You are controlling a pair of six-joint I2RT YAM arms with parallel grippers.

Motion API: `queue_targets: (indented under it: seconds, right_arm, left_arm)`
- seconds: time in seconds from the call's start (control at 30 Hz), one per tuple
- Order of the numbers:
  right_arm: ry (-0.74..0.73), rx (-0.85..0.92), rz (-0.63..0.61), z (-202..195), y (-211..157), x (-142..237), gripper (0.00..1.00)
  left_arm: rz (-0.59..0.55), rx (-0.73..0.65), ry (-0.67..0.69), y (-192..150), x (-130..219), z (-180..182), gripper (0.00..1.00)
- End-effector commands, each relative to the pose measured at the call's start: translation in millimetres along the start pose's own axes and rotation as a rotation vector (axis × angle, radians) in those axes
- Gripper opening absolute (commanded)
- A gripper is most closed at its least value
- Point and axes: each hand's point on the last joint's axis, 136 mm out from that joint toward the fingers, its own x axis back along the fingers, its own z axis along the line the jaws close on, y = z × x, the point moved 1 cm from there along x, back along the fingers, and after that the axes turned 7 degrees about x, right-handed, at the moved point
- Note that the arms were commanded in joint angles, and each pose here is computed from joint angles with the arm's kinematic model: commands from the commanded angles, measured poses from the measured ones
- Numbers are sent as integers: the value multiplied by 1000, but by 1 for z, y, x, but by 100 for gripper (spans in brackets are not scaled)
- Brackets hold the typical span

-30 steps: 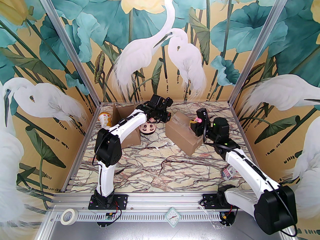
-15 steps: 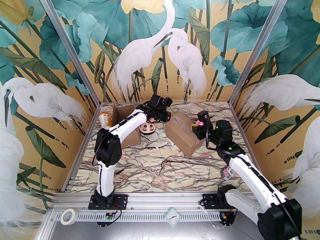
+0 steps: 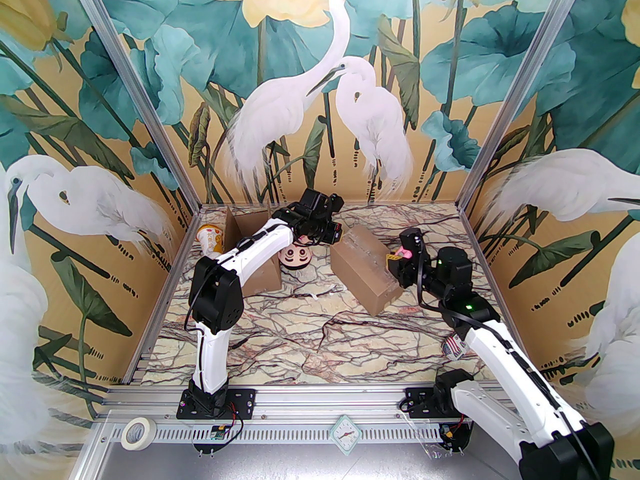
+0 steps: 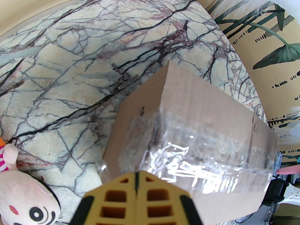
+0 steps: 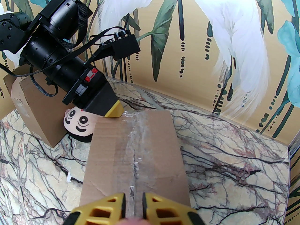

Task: Unpack the express box

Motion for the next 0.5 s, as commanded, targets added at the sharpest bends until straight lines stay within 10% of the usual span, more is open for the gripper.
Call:
queue_targets:
  seconds: [0.0,0.47]
  right_arm:
    - [-4,-52,72,2,-21,3,0]
    - [80,-1,28,5,-5,-19,0]
  left_arm:
    - [96,89,208,-32,-11,59,0]
    - [30,236,292,-43,31,81,0]
